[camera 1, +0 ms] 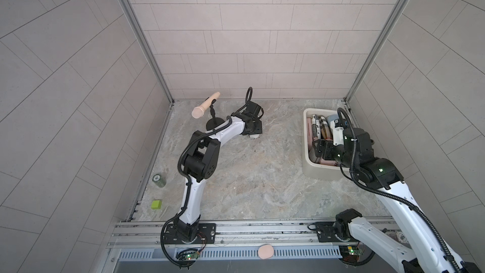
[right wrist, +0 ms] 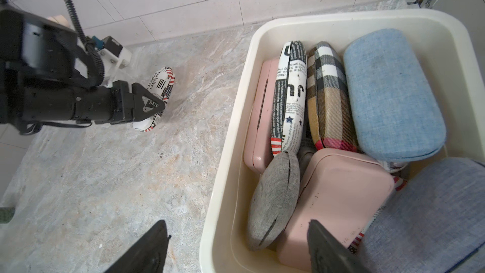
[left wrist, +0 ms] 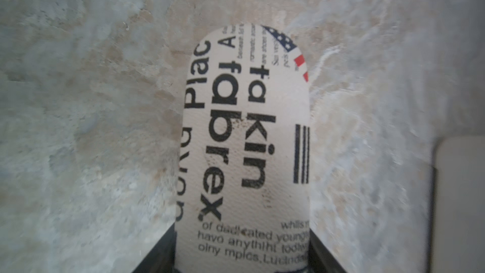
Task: Put the glasses cases into the storage boxes
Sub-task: Pick up the glasses case at the center of the board, then place the glasses case in the storage box, then move the storage box to the center of the board, then reset both arms
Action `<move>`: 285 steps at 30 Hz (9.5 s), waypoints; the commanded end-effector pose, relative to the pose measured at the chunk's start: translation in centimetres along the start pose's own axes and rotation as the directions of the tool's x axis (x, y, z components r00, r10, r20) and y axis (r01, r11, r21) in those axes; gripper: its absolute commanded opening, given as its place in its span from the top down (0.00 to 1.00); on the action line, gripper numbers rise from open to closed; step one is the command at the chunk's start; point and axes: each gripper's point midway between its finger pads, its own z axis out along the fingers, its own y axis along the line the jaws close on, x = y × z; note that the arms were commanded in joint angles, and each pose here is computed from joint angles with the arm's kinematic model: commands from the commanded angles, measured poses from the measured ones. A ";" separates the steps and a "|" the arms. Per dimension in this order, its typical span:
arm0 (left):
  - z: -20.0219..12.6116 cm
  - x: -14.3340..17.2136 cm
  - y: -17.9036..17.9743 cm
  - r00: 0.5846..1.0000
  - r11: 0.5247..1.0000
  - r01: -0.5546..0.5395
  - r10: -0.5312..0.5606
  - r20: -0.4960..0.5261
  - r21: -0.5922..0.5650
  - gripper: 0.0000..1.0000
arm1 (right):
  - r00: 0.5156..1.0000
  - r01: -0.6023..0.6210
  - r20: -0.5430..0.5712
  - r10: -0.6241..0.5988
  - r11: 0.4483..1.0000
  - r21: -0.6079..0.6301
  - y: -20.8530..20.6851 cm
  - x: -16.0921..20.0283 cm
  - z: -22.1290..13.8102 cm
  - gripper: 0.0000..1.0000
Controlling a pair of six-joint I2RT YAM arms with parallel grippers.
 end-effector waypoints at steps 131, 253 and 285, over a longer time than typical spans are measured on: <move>-21.5 0.9 -2.3 0.836 0.940 -0.039 -0.156 0.525 0.340 0.05 | 0.967 0.054 -0.255 -0.002 0.979 0.199 2.2 5.4 9.4 0.73; -30.3 -3.4 1.2 0.735 0.988 -0.111 0.010 0.678 0.106 0.01 | 0.957 0.104 0.260 -0.131 0.988 0.114 4.4 -7.0 -4.9 0.00; -22.2 6.6 24.9 0.589 0.755 0.293 0.341 0.733 -0.587 0.00 | 0.906 0.309 0.185 -0.381 0.893 0.326 -6.7 -3.6 4.9 0.00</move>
